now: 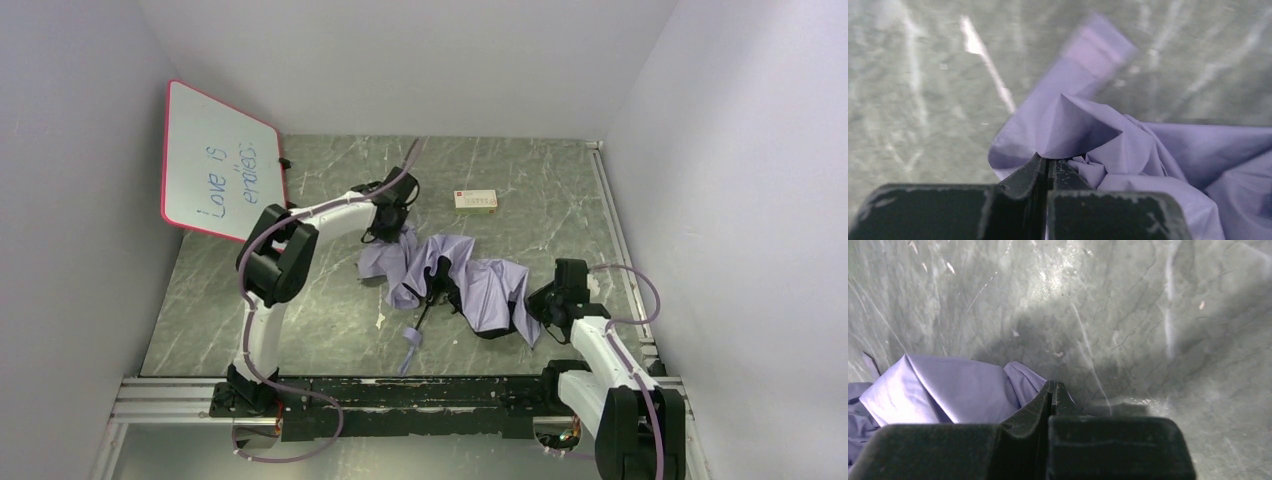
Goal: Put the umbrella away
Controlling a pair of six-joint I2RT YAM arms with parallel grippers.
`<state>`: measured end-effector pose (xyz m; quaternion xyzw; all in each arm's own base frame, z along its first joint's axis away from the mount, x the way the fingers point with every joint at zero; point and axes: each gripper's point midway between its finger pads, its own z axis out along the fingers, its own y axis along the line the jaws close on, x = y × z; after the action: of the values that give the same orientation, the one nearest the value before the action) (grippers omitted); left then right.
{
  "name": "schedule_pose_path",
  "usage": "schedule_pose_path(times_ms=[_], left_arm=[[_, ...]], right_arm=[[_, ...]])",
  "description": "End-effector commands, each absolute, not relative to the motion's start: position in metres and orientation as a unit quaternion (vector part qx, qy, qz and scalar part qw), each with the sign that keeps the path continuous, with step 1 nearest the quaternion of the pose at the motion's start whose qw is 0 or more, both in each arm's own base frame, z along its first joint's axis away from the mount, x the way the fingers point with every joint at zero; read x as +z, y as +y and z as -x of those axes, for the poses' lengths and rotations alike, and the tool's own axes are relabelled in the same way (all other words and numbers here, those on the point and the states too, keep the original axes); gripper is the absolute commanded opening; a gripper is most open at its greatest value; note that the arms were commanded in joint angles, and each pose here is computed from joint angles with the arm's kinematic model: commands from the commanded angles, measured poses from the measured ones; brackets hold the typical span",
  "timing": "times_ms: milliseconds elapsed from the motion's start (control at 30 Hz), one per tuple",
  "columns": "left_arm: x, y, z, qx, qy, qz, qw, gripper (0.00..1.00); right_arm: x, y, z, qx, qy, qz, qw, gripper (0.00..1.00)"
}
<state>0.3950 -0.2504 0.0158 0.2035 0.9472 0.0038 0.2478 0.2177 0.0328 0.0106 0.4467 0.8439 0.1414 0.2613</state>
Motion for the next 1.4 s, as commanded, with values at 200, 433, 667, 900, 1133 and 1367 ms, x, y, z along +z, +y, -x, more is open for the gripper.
schedule_pose_path(times_ms=[200, 433, 667, 900, 1133, 1367], left_arm=[[0.014, -0.349, -0.336, -0.124, 0.937, -0.239, 0.220, 0.05], [0.027, -0.411, -0.303, -0.209, 0.917, -0.259, 0.219, 0.05], [0.040, -0.453, -0.273, -0.285, 0.894, -0.274, 0.212, 0.05], [0.054, -0.471, -0.267, -0.324, 0.873, -0.291, 0.221, 0.05], [0.095, -0.425, -0.324, -0.225, 0.884, -0.271, 0.307, 0.15], [0.150, -0.336, -0.371, -0.145, 0.890, -0.208, 0.380, 0.37]], right_arm=[[0.015, 0.092, -0.233, 0.200, 0.854, -0.416, 0.240, 0.00], [0.014, 0.142, -0.251, 0.255, 0.854, -0.396, 0.222, 0.00], [0.016, 0.179, -0.267, 0.294, 0.858, -0.360, 0.217, 0.00], [0.036, 0.204, -0.276, 0.363, 0.852, -0.292, 0.238, 0.00], [0.050, 0.159, -0.282, 0.251, 0.869, -0.283, 0.318, 0.01], [0.057, 0.119, -0.264, 0.158, 0.885, -0.273, 0.342, 0.07]])
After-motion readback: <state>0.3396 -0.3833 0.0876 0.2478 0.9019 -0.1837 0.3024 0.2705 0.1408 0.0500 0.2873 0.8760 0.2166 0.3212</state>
